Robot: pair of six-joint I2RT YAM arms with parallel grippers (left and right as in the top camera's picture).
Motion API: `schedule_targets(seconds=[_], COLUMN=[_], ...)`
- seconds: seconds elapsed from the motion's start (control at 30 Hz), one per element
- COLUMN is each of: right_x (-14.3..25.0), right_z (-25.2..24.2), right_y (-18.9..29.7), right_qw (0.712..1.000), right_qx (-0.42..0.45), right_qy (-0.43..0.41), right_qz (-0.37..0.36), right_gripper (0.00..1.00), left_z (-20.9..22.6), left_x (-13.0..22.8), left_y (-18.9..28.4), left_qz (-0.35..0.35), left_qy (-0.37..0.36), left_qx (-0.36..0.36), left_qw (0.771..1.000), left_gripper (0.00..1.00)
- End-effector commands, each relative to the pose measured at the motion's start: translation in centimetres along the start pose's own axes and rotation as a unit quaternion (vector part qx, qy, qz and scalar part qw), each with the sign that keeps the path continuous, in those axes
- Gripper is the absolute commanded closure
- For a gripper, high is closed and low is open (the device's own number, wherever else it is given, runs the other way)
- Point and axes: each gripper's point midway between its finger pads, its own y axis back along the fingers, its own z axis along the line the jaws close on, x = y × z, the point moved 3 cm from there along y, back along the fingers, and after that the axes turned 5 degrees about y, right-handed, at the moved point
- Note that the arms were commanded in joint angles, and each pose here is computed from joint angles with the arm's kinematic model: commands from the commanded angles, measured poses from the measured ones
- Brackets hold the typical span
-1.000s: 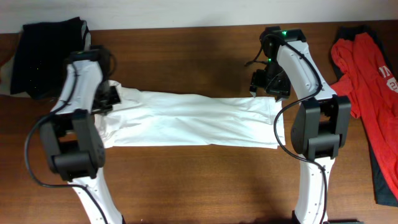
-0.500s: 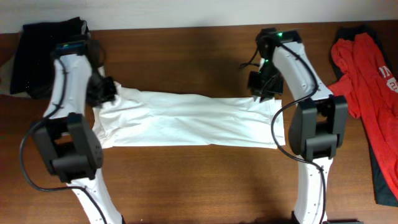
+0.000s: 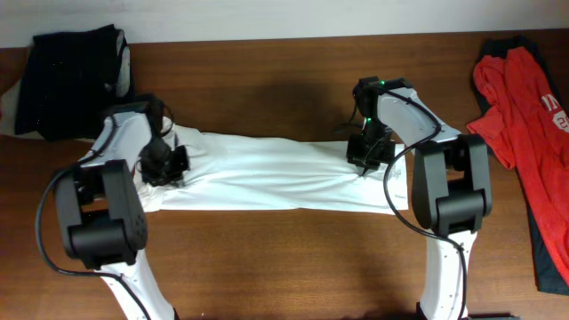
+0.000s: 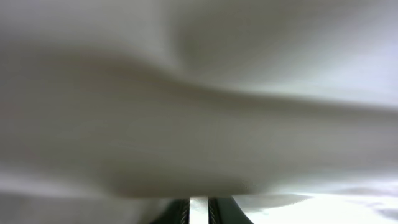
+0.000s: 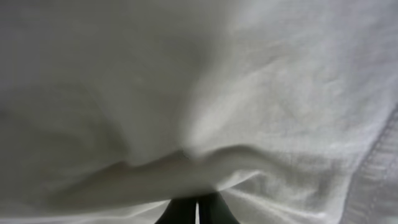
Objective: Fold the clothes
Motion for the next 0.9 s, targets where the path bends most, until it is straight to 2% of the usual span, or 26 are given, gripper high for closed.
schedule_targets(seconds=[0.0,0.17,0.37,0.4,0.43,0.47,0.5,0.53,0.67,0.73,0.8,0.83,0.87], right_x=[-0.1,-1.0,-1.3,-1.1,-0.8,-0.5,-0.3,-0.2,0.0,-0.5,-0.9,-1.2,-1.4], right_z=[-3.7,-4.9,-4.3,-4.6,-5.2,-5.8,-6.5,-7.1,-10.3,-12.5,-12.7,-12.9,-13.3], right_y=[-2.0,0.1,7.6,9.1,10.5,11.3,11.9,11.9,10.2,8.2,6.9,6.0,5.4], right_qw=[0.998,0.996,0.995,0.994,0.992,0.99,0.99,0.991,0.992,0.994,0.997,0.997,0.995], right_qx=[0.044,0.078,0.072,0.08,0.089,0.095,0.092,0.087,0.087,0.06,0.001,-0.043,-0.064], right_qy=[-0.037,-0.041,-0.04,-0.041,-0.044,-0.048,-0.058,-0.055,-0.074,-0.076,-0.057,-0.049,-0.049], right_qz=[0.023,0.005,-0.048,-0.065,-0.082,-0.09,-0.093,-0.087,-0.055,-0.046,-0.042,-0.046,-0.051], right_gripper=[0.96,0.96,0.94,0.78,0.45,0.24,0.09,0.02,0.01,0.01,0.01,0.01,0.01], left_z=[6.5,8.2,7.7,7.5,7.1,6.8,6.4,6.2,6.2,6.2,6.2,6.2,6.2], left_x=[0.7,0.3,-0.3,-0.2,-0.1,-0.1,-0.1,-0.1,0.0,-0.1,-0.1,-0.2,-0.2], left_y=[-1.6,0.1,5.4,6.1,6.8,7.1,7.3,7.2,7.2,7.2,7.2,7.2,7.3], left_qz=[0.03,0.024,-0.042,-0.051,-0.059,-0.063,-0.064,-0.063,-0.062,-0.064,-0.065,-0.065,-0.067], left_qy=[0.074,0.099,0.098,0.098,0.097,0.096,0.095,0.095,0.095,0.095,0.095,0.095,0.095], left_qx=[-0.079,-0.074,-0.062,-0.057,-0.044,-0.031,-0.018,-0.012,-0.012,-0.012,-0.012,-0.012,-0.011], left_qw=[0.994,0.992,0.992,0.992,0.993,0.993,0.993,0.993,0.993,0.993,0.993,0.993,0.993], left_gripper=[0.89,0.9,0.89,0.89,0.89,0.83,0.8,0.78,0.71,0.56,0.13,0.01,0.01])
